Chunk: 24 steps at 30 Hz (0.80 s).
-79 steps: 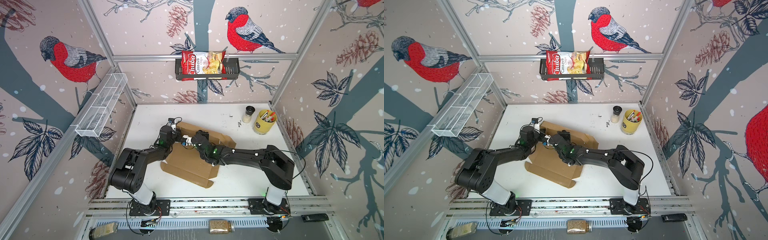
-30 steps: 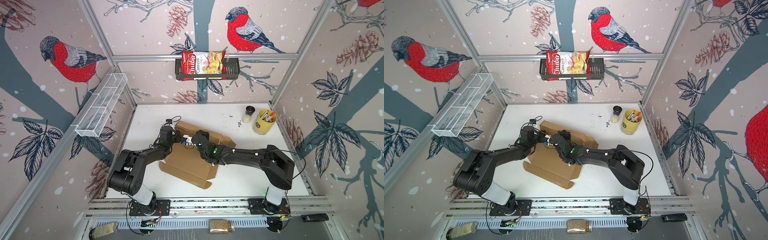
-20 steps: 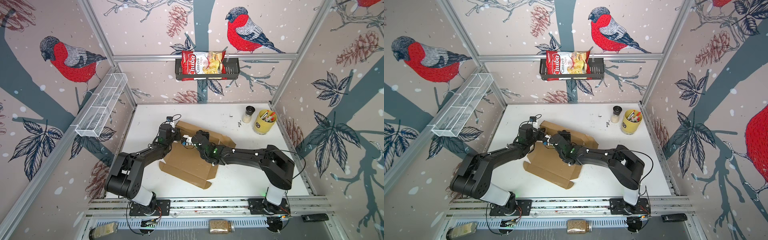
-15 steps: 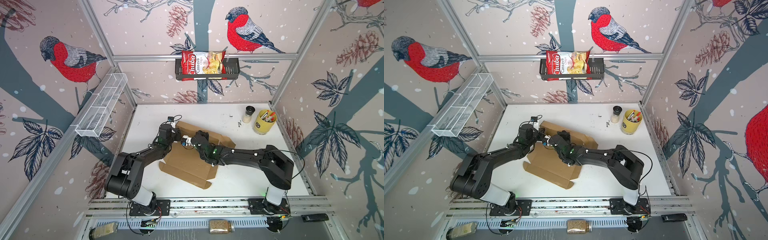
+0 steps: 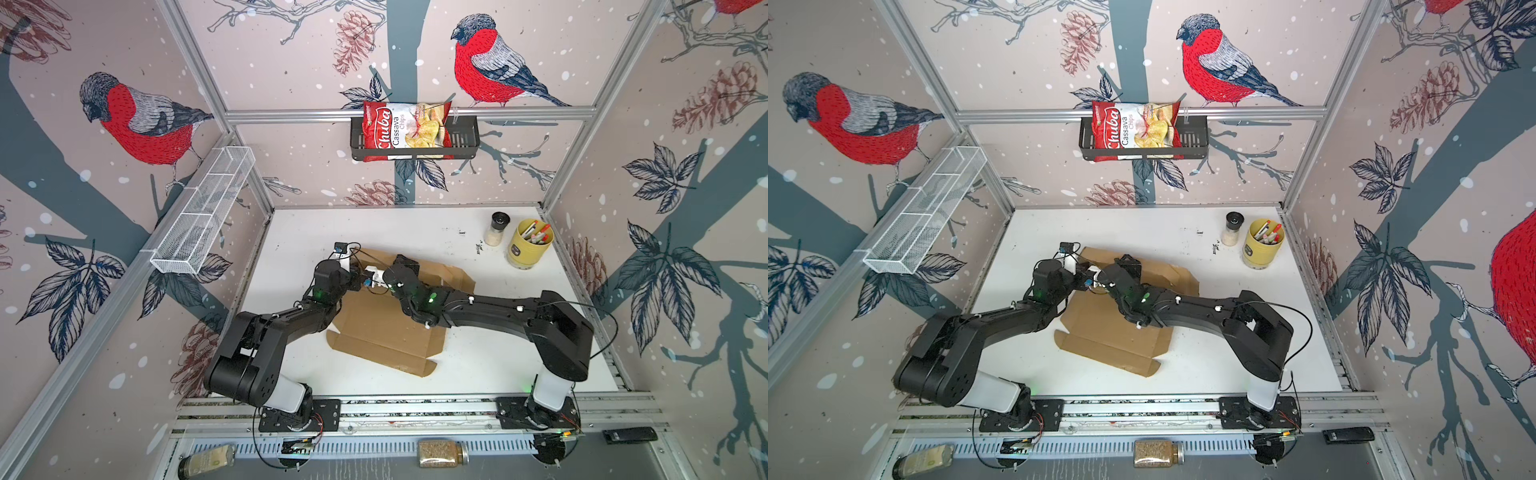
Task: Fold the paper box
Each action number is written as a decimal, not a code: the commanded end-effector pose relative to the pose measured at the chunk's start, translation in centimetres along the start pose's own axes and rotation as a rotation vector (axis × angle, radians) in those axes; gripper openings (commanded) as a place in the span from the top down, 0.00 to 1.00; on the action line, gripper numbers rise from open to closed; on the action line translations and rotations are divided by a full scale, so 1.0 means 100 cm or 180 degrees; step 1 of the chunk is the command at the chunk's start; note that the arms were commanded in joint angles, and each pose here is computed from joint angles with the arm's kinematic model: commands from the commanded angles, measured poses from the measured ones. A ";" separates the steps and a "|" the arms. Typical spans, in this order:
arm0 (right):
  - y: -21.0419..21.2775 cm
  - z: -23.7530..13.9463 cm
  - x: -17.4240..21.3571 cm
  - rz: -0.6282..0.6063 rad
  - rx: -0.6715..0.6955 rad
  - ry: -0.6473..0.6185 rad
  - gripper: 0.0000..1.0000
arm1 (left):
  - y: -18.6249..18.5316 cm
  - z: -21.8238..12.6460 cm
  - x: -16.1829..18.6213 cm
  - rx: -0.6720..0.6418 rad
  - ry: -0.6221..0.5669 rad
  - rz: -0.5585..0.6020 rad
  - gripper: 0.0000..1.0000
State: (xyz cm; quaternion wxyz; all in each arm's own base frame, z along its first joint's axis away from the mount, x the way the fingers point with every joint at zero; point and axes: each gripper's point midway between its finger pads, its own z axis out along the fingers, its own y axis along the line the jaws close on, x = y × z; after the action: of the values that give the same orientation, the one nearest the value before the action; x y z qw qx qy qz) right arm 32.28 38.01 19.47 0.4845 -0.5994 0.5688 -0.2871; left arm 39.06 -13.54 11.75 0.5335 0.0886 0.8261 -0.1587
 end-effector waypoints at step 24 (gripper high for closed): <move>-0.091 -0.042 0.022 0.3764 -0.1149 -0.1114 0.40 | -0.035 -0.011 -0.008 0.0175 -0.0383 0.0318 0.92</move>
State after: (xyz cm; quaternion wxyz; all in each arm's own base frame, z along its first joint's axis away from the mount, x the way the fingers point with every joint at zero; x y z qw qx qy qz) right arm 31.82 33.49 27.23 0.5491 -0.3843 0.7304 0.1315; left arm 37.54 -15.45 12.07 0.5636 0.1218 0.8035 -0.1481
